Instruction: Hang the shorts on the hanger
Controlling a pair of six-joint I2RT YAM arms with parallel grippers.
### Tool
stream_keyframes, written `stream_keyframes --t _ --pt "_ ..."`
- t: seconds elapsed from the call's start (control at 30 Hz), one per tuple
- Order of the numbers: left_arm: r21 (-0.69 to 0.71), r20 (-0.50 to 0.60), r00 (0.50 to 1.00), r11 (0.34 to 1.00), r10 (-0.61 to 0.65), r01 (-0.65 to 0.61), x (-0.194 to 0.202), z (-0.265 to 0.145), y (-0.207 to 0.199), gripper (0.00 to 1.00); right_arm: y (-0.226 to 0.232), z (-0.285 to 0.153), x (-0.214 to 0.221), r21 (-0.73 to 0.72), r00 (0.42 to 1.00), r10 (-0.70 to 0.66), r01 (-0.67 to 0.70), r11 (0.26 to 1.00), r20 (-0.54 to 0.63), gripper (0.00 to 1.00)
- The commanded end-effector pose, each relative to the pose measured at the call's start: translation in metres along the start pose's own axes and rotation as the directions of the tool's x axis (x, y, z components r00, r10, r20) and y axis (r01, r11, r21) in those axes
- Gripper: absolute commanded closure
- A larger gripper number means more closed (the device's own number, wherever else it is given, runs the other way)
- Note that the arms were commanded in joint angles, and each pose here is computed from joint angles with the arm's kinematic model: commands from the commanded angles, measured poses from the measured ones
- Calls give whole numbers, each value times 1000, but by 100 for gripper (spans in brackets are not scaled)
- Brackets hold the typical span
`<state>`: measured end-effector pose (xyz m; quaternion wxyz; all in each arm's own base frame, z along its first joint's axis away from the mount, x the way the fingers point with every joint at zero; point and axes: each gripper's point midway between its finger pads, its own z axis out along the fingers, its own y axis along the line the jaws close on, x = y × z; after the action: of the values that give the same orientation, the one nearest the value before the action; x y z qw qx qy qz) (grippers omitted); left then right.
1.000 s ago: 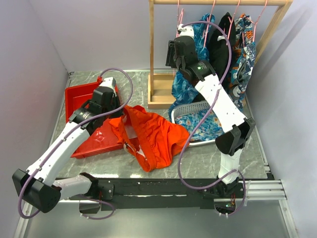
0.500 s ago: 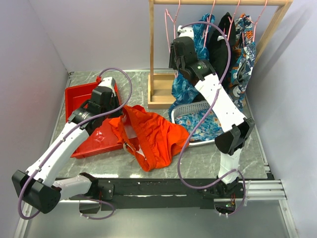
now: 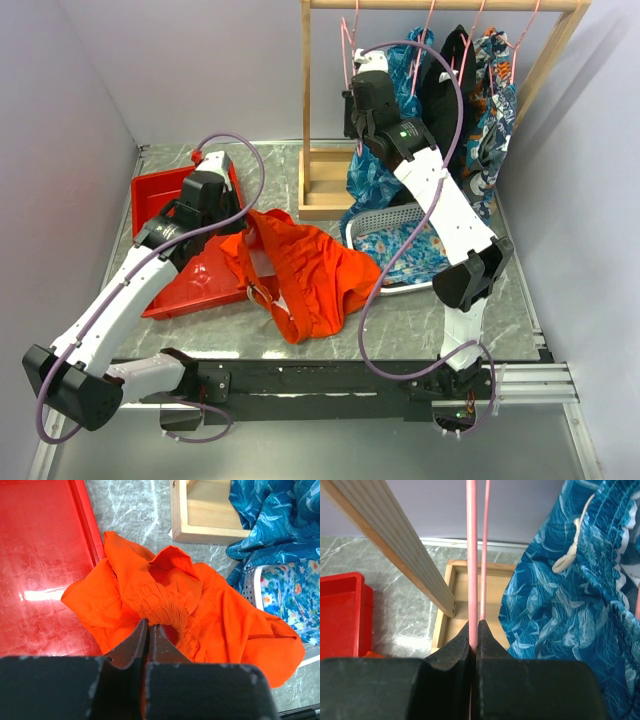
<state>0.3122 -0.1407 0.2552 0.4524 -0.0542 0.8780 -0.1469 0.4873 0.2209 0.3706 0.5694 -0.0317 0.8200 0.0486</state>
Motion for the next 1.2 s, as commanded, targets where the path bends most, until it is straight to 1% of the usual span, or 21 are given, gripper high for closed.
stream_keyframes --t 0.0,0.03,0.07,0.23,0.33,0.5,0.63,0.7,0.73,0.8,0.83,0.87,0.9,0.93,0.97,1.0,1.03,1.07,1.1,1.13,1.17 --pt "55 107 994 998 -15 9 -35 -15 -14 99 -4 -26 -46 -44 989 1 5 999 147 100" --pt "55 108 994 998 -18 12 -36 -16 -14 99 -4 -37 -56 -59 984 10 0 998 176 100" --pt "53 107 994 998 -20 14 -36 -15 -13 99 -4 -39 -59 -63 981 13 -1 998 193 100" --pt "52 108 994 999 -21 16 -37 -15 -14 99 -10 -55 -74 -61 971 36 -22 998 237 100" --pt "48 103 994 999 -21 16 -36 -13 -13 99 -12 -61 -74 -69 967 46 -30 997 250 100" --pt "47 103 994 999 -22 17 -36 -10 -13 99 -12 -61 -63 -73 971 59 -43 996 231 100" --pt "47 103 994 999 -24 19 -38 -9 -13 99 -14 -72 -61 -90 966 71 -50 995 248 100" --pt "44 103 994 999 -25 20 -39 -7 -13 99 -15 -74 -54 -93 969 73 -52 994 234 100" --pt "44 106 994 999 -27 22 -40 -8 -13 99 -17 -83 -57 -107 966 86 -61 992 244 100" --pt "35 103 994 999 -25 22 -40 -6 -12 99 -15 -88 -45 -130 968 104 -76 989 227 100" --pt "32 103 994 999 -25 22 -40 -5 -12 99 -17 -104 -50 -148 961 123 -88 985 248 100" --pt "24 107 994 999 -26 23 -41 -5 -10 99 -17 -105 -38 -153 966 121 -87 984 227 100" --pt "21 102 995 1000 -24 22 -39 -3 -10 99 -16 -112 -34 -165 966 140 -105 981 219 100" --pt "12 98 995 1000 -22 21 -38 -1 -8 99 -18 -130 -36 -182 961 160 -119 976 227 100" --pt "8 96 995 1000 -21 20 -38 0 -8 99 -16 -132 -17 -189 972 153 -118 975 178 100" --pt "2 100 995 1000 -25 25 -38 1 -6 99 -14 -138 -9 -206 972 175 -141 968 157 100" --pt "-4 99 995 1000 -26 26 -37 2 -5 99 -10 -161 -9 -251 967 195 -150 956 166 100" --pt "-5 99 995 1000 -23 23 -37 3 -4 99 -7 -160 20 -253 978 181 -149 956 107 100" --pt "-13 95 995 1000 -22 23 -36 5 -3 99 -3 -169 33 -273 977 195 -166 948 83 100" --pt "-17 95 995 1000 -25 26 -37 6 -2 99 -4 -191 36 -299 972 214 -177 938 95 100" --pt "-24 94 995 999 -24 26 -37 7 0 99 11 -199 70 -336 984 176 -156 929 28 100"
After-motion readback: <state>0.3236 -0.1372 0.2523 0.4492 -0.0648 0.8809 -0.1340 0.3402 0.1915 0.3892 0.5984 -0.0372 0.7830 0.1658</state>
